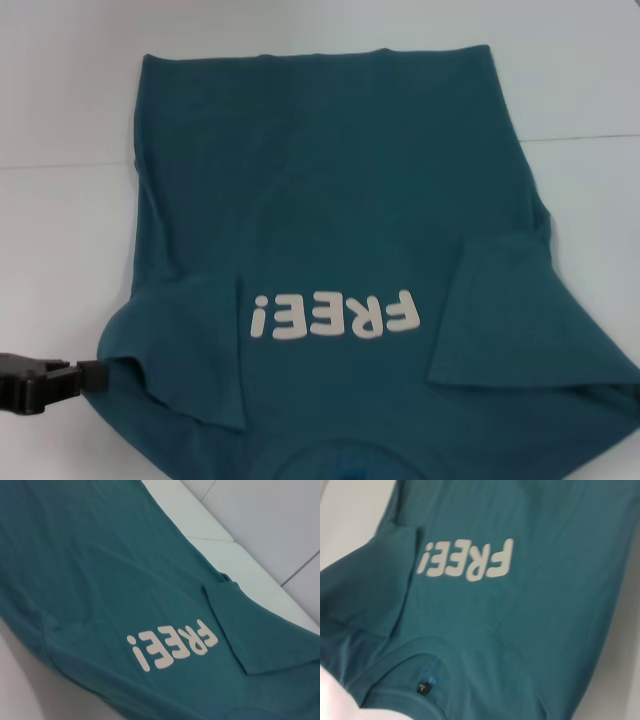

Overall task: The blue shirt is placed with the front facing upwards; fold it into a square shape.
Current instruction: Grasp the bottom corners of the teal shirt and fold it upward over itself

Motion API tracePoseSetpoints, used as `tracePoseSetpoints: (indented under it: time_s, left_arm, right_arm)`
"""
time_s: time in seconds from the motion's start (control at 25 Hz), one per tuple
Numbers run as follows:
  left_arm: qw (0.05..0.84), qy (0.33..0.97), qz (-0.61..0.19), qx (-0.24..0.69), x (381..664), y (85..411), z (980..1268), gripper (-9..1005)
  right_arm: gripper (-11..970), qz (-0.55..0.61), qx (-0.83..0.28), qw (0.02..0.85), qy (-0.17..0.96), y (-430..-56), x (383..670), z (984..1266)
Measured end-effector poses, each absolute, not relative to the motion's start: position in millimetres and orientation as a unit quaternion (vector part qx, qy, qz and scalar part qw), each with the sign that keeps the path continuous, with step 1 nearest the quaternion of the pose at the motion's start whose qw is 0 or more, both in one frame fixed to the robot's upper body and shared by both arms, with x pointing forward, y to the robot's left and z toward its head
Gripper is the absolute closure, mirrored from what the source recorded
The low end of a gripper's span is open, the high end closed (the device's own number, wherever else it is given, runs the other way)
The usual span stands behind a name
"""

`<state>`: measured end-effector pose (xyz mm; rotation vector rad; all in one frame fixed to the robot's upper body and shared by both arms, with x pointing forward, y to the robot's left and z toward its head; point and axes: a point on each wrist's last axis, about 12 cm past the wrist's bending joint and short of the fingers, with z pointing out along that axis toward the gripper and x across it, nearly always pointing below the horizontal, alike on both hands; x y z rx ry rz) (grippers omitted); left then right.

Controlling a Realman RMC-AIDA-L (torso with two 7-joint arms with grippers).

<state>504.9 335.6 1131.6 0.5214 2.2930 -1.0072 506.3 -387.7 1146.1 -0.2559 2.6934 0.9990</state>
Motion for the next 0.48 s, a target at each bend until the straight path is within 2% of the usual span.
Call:
tracePoseSetpoints:
  time_s: [0.16,0.48]
  left_arm:
    - [0.294,0.844,-0.408,0.186,494.7,339.8,1137.1,961]
    - [0.31,0.838,-0.42,0.159,472.5,356.5,1144.9,961]
  right_arm:
    - [937,0.348,-0.087,0.127,0.925,-396.2,493.1,1142.6]
    - [938,0.376,-0.064,0.145,0.913,-412.9,476.2,1142.2]
